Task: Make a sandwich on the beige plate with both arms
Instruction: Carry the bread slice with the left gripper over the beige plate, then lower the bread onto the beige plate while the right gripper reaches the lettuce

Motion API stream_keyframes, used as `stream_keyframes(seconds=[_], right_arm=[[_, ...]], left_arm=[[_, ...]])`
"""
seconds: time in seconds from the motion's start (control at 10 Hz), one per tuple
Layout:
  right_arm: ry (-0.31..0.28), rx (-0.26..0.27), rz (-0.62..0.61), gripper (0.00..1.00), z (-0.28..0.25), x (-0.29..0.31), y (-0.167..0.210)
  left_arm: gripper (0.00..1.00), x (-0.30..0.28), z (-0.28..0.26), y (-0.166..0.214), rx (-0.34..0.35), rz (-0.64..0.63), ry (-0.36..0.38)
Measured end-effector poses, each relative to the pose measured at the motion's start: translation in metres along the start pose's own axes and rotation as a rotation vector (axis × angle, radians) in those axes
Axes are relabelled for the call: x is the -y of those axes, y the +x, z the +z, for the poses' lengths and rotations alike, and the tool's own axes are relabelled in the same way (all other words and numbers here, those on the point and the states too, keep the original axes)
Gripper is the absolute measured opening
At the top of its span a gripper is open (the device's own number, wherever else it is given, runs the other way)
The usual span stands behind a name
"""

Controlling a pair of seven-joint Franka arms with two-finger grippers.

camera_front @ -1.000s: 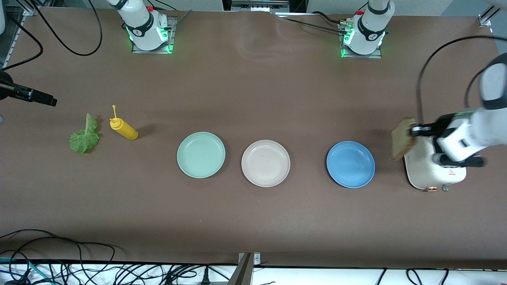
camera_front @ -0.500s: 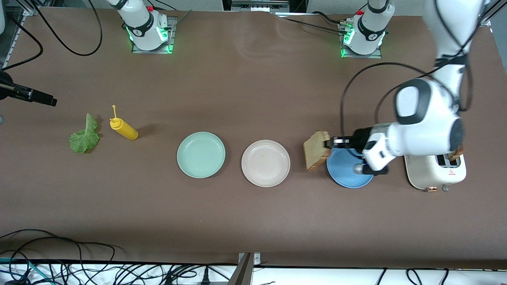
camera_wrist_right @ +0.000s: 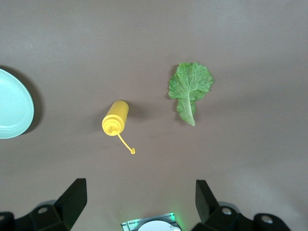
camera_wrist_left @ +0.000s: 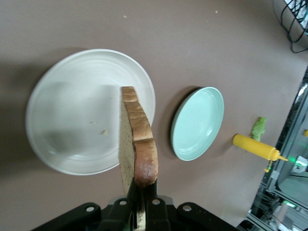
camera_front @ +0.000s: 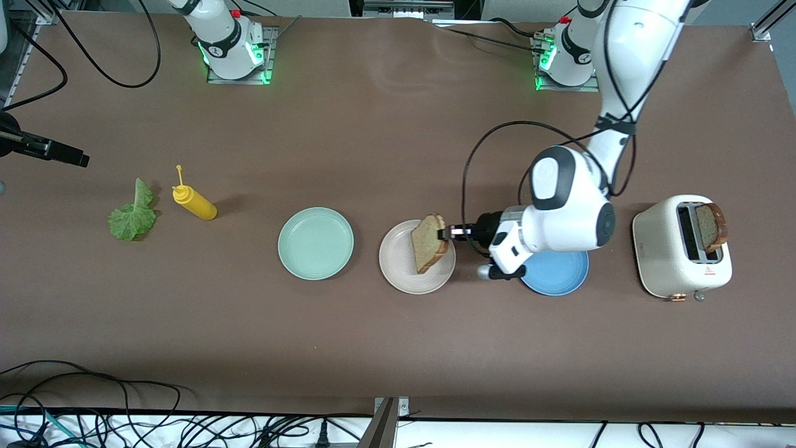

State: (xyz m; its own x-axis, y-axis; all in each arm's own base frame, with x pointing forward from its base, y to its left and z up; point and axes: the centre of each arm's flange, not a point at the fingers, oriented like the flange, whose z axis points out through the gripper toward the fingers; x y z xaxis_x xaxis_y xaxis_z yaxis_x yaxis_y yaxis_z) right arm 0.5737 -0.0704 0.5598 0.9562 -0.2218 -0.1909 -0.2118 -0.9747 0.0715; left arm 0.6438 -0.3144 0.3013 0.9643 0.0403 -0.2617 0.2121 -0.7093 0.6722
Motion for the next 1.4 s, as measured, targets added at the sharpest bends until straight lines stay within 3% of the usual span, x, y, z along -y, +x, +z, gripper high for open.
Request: stream_keyframes(seconds=[1.4], right_arm=[[0.0, 0.0, 0.0, 1.0, 0.0, 0.0, 0.0]], left_arm=[[0.08, 0.022, 0.049, 0.016, 0.029, -0.036, 0.0]])
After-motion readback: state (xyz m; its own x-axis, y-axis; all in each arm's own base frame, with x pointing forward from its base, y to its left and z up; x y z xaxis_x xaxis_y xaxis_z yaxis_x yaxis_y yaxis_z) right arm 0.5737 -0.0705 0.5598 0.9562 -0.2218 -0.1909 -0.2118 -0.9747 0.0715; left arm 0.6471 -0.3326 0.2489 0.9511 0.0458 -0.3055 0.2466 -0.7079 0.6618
